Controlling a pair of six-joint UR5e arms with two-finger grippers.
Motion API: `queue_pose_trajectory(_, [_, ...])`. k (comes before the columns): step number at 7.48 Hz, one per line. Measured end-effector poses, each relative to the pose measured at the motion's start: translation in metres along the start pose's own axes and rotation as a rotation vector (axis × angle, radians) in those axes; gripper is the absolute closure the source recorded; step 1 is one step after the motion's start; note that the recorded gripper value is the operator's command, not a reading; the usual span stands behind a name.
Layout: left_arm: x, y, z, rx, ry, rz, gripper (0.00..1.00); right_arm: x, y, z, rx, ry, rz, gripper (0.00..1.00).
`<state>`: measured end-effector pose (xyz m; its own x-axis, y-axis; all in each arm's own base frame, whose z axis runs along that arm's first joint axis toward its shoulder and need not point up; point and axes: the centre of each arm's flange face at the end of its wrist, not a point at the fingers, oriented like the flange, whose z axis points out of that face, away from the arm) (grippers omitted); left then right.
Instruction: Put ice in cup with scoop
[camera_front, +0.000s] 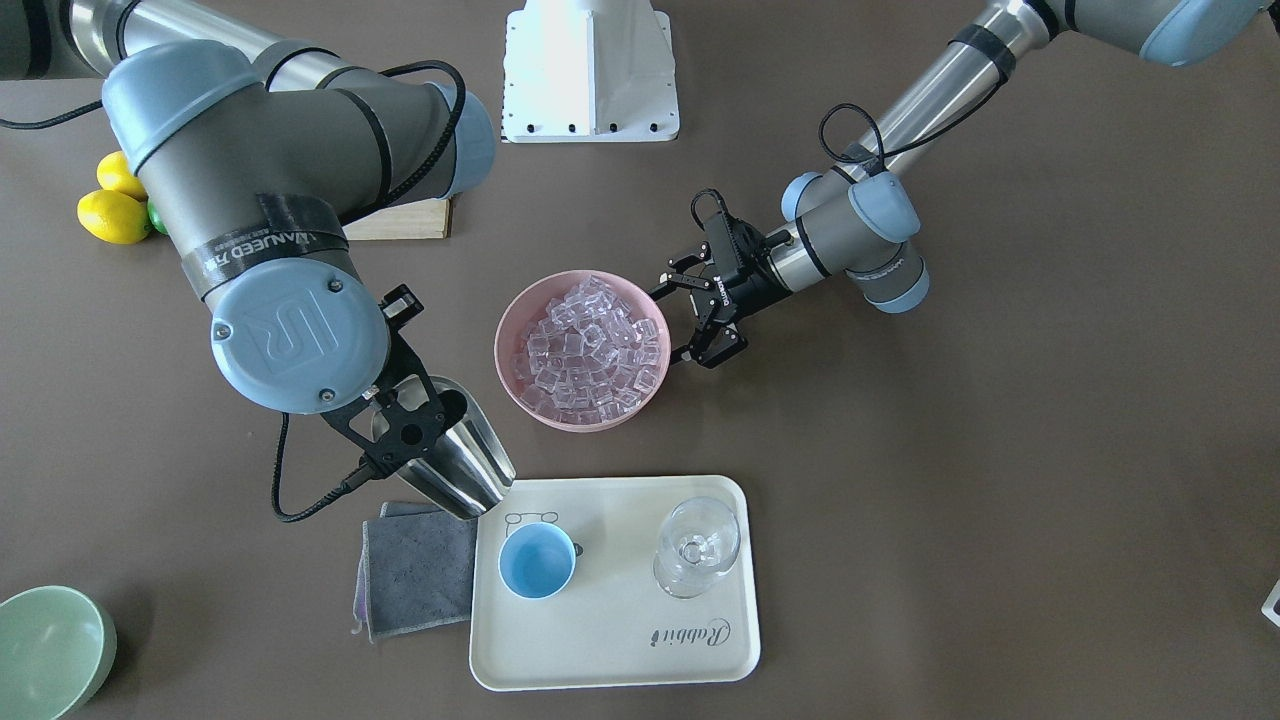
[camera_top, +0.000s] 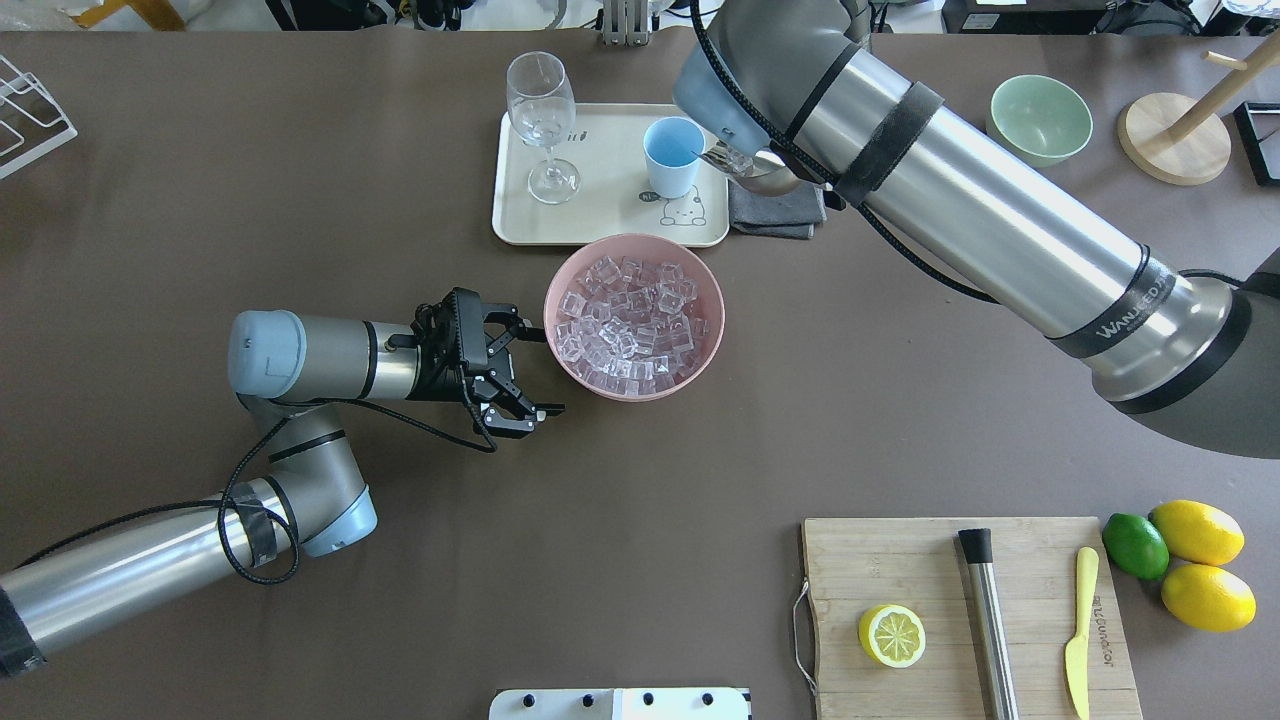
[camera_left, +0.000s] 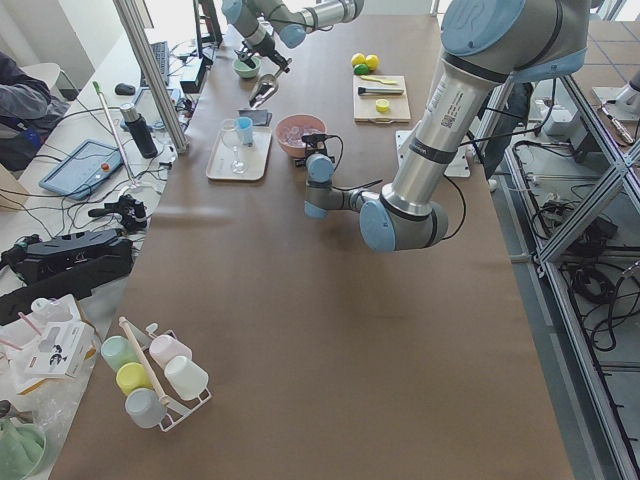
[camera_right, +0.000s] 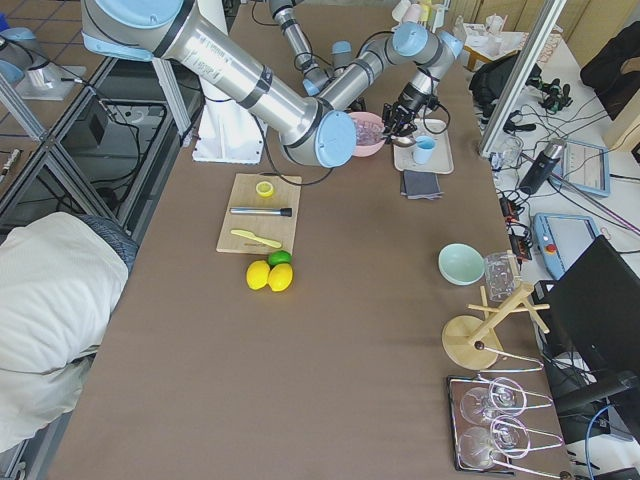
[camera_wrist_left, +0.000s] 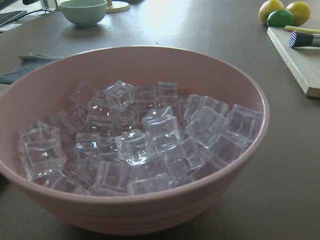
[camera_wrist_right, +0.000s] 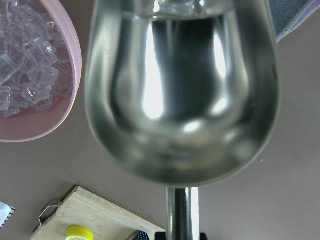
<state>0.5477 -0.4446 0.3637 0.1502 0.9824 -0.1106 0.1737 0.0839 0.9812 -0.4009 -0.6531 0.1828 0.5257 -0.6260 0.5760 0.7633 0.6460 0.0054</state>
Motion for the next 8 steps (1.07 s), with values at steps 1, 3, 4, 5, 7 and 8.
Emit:
queue_pose_trajectory(1, [0.000,0.000,0.000,0.000,0.000,0.000,0.01,0.000,-0.002,-0.003,-0.012,0.010,-0.003,1.00])
queue_pose_trajectory(3, [0.000,0.000,0.000,0.000,0.000,0.000,0.01,-0.001,-0.005,-0.007,-0.024,0.018,-0.003,1.00])
queue_pose_trajectory(4, [0.000,0.000,0.000,0.000,-0.001,0.000,0.01,-0.001,-0.006,-0.008,-0.029,0.019,-0.002,1.00])
queue_pose_trajectory(5, [0.000,0.000,0.000,0.000,-0.001,0.000,0.01,-0.001,-0.008,-0.010,-0.028,0.021,-0.005,1.00])
queue_pose_trajectory(7, [0.000,0.000,0.000,0.000,-0.001,0.000,0.01,-0.004,-0.001,-0.015,0.023,0.027,-0.030,1.00])
queue_pose_trajectory(8, [0.000,0.000,0.000,0.000,-0.001,0.000,0.01,-0.003,0.012,-0.020,0.076,0.039,-0.050,1.00])
